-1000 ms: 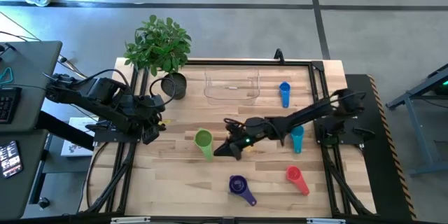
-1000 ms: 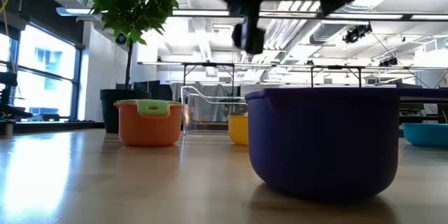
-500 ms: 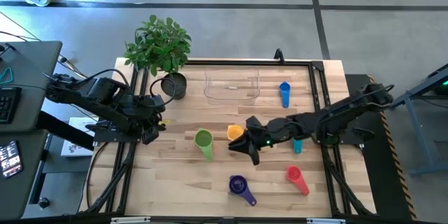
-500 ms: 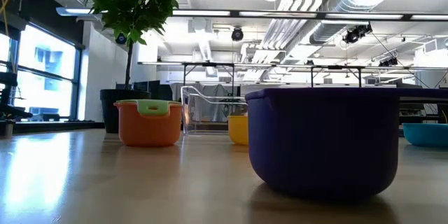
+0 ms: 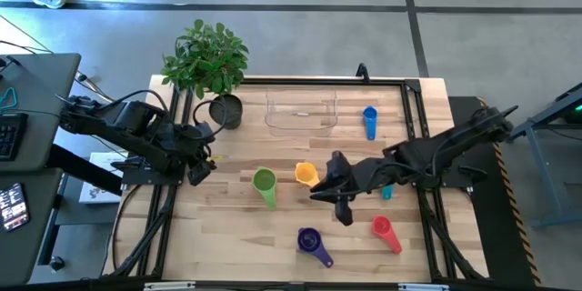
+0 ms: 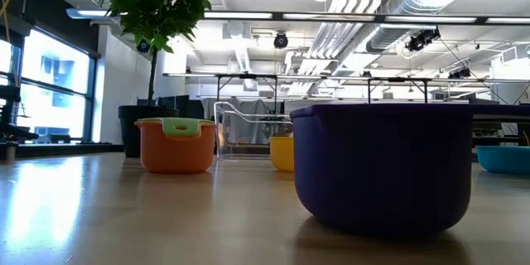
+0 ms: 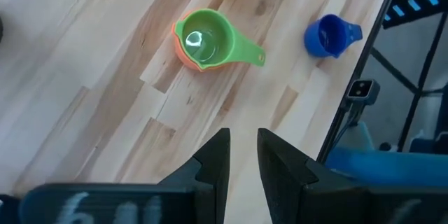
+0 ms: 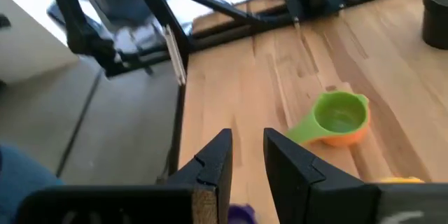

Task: Nest measuring cups in basket
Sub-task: Stack the dark blue measuring cup on top of the green measuring cup, then stack the yellow measuring cup on top of the dark blue measuring cup

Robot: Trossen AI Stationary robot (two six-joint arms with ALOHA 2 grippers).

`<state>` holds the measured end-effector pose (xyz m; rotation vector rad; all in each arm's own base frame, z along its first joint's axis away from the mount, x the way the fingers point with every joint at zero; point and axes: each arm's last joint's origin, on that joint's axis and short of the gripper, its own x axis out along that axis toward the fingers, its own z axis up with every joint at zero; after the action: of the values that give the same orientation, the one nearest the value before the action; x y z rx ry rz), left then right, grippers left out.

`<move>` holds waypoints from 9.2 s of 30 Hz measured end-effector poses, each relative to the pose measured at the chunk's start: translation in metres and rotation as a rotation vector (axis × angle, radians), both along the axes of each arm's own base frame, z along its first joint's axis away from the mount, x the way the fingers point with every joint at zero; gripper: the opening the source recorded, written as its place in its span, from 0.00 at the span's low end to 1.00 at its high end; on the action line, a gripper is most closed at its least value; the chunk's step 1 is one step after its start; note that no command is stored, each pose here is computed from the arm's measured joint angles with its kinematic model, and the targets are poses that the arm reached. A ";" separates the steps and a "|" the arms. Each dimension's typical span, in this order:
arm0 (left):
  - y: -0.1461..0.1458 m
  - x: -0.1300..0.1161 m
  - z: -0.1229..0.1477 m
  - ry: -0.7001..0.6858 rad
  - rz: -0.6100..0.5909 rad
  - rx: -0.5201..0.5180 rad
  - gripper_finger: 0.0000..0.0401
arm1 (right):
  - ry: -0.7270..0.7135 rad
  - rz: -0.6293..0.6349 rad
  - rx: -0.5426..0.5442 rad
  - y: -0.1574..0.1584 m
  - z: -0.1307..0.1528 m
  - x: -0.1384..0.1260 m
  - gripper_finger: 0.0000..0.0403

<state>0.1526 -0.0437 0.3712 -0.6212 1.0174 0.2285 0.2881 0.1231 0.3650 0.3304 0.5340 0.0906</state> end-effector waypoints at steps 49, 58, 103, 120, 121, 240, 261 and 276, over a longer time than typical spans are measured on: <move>0.003 0.001 0.000 -0.024 0.251 -0.017 0.16 | 0.606 0.266 -0.168 0.054 -0.169 0.072 0.36; 0.003 0.001 0.000 -0.024 0.251 -0.016 0.16 | 0.683 0.253 -0.184 0.060 -0.199 0.075 0.36; 0.004 0.001 0.001 -0.038 0.132 0.095 0.16 | 0.386 -0.397 0.228 -0.057 -0.117 0.135 0.00; 0.004 0.001 0.001 -0.038 0.141 0.089 0.16 | 0.178 -0.564 0.294 -0.097 -0.103 0.154 0.00; 0.004 0.001 0.001 -0.038 0.141 0.089 0.16 | 0.185 -0.558 0.294 -0.097 -0.106 0.155 0.00; 0.005 0.002 0.001 -0.045 0.107 0.132 0.16 | 1.151 -0.190 -0.298 -0.105 -0.157 0.134 0.18; 0.005 0.002 0.001 -0.052 0.121 0.153 0.16 | 1.111 -0.125 -0.303 -0.138 -0.128 0.123 0.10; 0.017 0.004 0.001 -0.051 0.203 0.174 0.16 | 1.093 -0.245 -0.403 -0.155 -0.083 0.095 0.01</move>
<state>0.1566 -0.0266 0.3722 -0.5688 0.8751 0.4726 0.3829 -0.0316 0.2820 0.0165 1.5586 -0.4616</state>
